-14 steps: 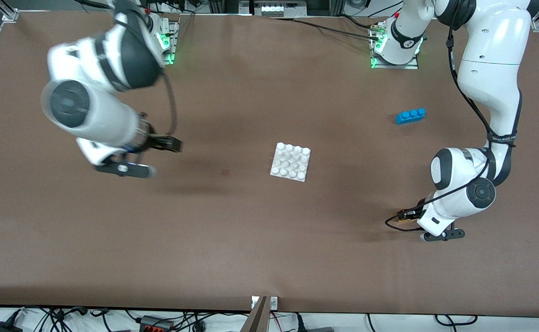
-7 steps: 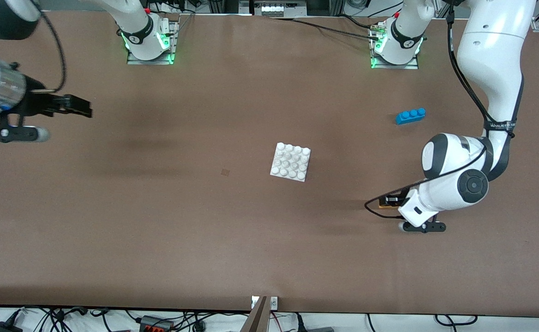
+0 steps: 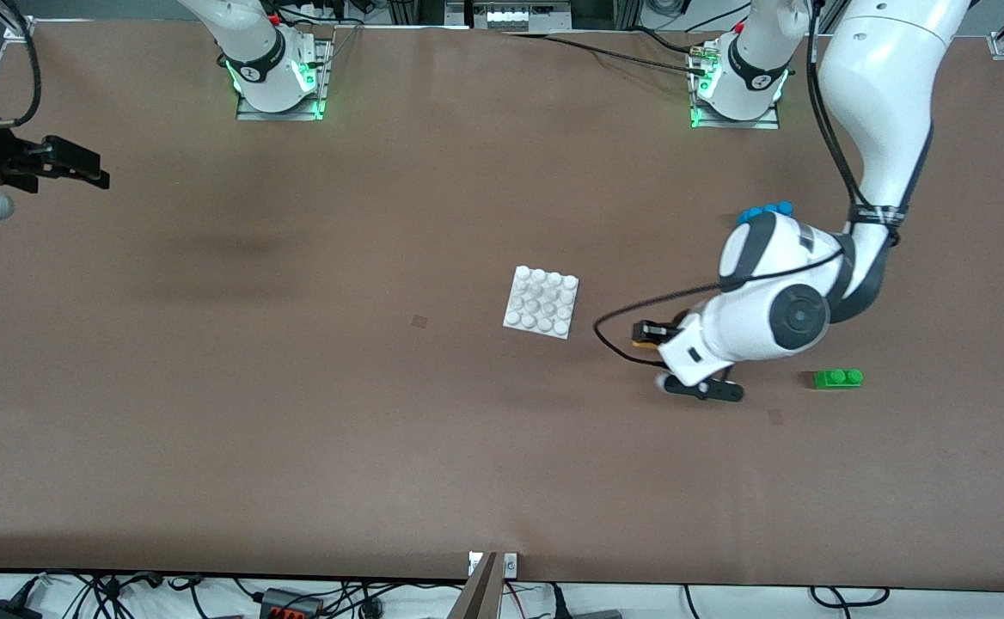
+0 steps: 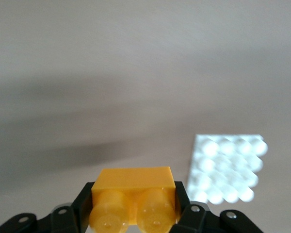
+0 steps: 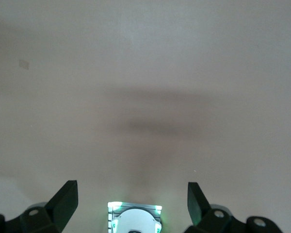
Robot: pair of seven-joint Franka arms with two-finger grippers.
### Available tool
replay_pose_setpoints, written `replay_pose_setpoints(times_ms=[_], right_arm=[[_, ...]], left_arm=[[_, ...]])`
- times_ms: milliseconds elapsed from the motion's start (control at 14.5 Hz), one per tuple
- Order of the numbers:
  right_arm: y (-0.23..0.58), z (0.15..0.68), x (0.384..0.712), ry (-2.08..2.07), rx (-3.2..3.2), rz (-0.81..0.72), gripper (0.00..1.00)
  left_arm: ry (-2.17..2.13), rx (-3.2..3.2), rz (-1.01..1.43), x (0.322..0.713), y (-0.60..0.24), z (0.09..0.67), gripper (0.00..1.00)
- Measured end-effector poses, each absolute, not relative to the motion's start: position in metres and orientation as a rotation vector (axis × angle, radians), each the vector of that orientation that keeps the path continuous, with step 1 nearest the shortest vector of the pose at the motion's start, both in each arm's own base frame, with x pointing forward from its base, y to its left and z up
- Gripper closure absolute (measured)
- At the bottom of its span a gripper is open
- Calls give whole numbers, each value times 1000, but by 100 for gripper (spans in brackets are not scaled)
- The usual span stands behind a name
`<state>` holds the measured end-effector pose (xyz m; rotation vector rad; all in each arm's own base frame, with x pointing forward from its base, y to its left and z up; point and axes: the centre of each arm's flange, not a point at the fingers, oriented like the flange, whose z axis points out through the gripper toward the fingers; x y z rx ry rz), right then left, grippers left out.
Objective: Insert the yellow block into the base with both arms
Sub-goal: 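Carry the yellow brick over the white base with the left gripper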
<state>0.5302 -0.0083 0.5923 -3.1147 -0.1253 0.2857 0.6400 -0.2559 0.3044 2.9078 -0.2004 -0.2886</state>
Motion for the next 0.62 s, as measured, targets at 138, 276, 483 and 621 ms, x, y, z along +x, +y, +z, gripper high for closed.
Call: replay_pose_setpoints(times_ms=[138, 276, 483, 621], right_arm=[[-2, 596, 530, -148, -3139, 230, 0], [0, 601, 536, -157, -3152, 141, 0], [5, 605, 540, -177, -3167, 103, 0], [10, 605, 543, -194, -3168, 94, 0]], left_arm=[[-289, 2923, -289, 623, -295, 307, 32], [-292, 2952, -284, 608, -326, 309, 32], [-306, 2963, -219, 585, -374, 311, 32], [-329, 2987, -138, 563, -400, 302, 32]])
